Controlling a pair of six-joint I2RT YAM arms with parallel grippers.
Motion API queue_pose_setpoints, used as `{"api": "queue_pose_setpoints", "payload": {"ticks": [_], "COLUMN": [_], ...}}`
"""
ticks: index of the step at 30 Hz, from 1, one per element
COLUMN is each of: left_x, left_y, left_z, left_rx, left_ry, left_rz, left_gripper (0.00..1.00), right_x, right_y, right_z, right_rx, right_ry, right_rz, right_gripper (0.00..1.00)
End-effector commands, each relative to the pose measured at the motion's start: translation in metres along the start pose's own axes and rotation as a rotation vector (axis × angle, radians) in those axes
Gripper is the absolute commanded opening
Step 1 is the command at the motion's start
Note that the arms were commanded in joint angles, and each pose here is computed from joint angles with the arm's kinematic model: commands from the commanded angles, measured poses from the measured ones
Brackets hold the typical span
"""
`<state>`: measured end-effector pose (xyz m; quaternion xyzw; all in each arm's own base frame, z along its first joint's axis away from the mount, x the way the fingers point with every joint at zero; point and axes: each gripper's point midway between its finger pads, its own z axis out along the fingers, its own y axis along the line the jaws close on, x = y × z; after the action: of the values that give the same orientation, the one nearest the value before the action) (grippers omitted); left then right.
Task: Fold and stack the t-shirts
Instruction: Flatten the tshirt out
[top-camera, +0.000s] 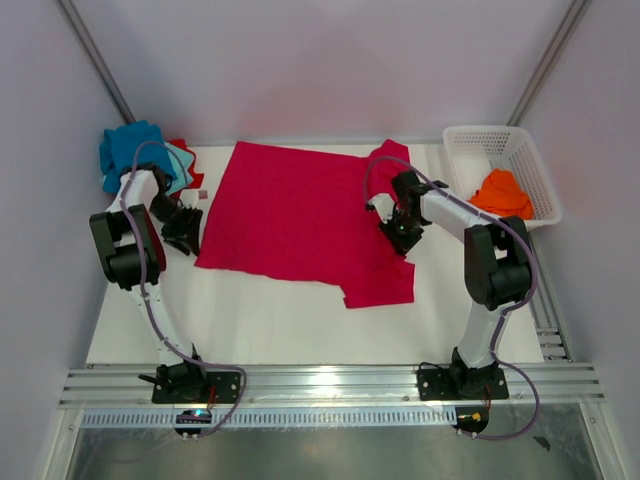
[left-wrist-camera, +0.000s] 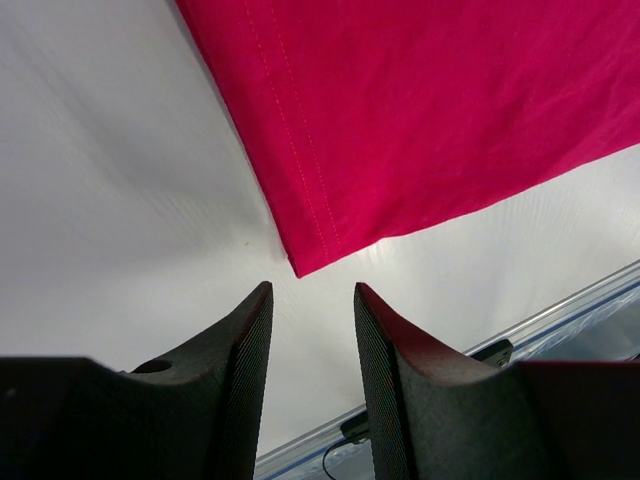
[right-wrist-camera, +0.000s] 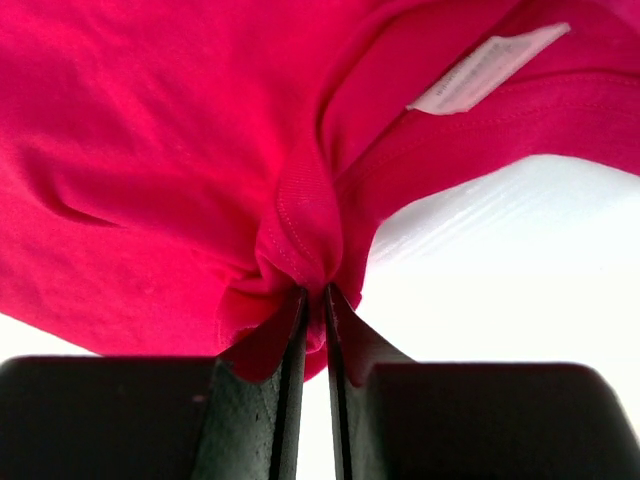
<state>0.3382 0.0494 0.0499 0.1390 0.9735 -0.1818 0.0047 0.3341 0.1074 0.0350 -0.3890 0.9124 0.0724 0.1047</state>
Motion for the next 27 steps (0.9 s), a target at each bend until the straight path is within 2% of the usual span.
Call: {"api": "queue_pose_setpoints", "payload": {"ticks": [1, 6, 13, 17, 21, 27], "left_x": [-0.004, -0.006, -0.002, -0.002, -0.002, -0.004], "left_y": [-0.004, -0.005, -0.005, -0.005, -0.006, -0.006], "left_z": [0.004, 0.007, 0.011, 0.012, 0.013, 0.015], "left_rx": [0.046, 0.061, 0.069, 0.072, 0.078, 0.087], "left_ry": [-0.007, -0.012, 0.003, 0.005, 0.003, 0.000], "left_rz": [0.002, -0.006, -0.005, -0.004, -0.005, -0.008], "left_gripper": [0.40, 0.39, 0.39, 0.39, 0.39, 0.39], "right_x": [-0.007, -0.011, -0.003, 0.004, 0.018, 0.046], "right_y": [-0.019, -0.037, -0.083, -0.097, -0.101, -0.105], "right_z": [-0.011, -0.018, -0.038, -0.049, -0.052, -0.033], "right_rx": [0.109, 0.208, 0.506, 0.613, 0.651, 0.630], "right_ry": [-0.009, -0.013, 0.031, 0.069, 0.142, 0.271], "right_rz": [0.013, 0.066, 0.150, 0.178, 0.182, 0.215], "right_gripper": [0.15, 0.14, 0.12, 0.10, 0.09, 0.09]}}
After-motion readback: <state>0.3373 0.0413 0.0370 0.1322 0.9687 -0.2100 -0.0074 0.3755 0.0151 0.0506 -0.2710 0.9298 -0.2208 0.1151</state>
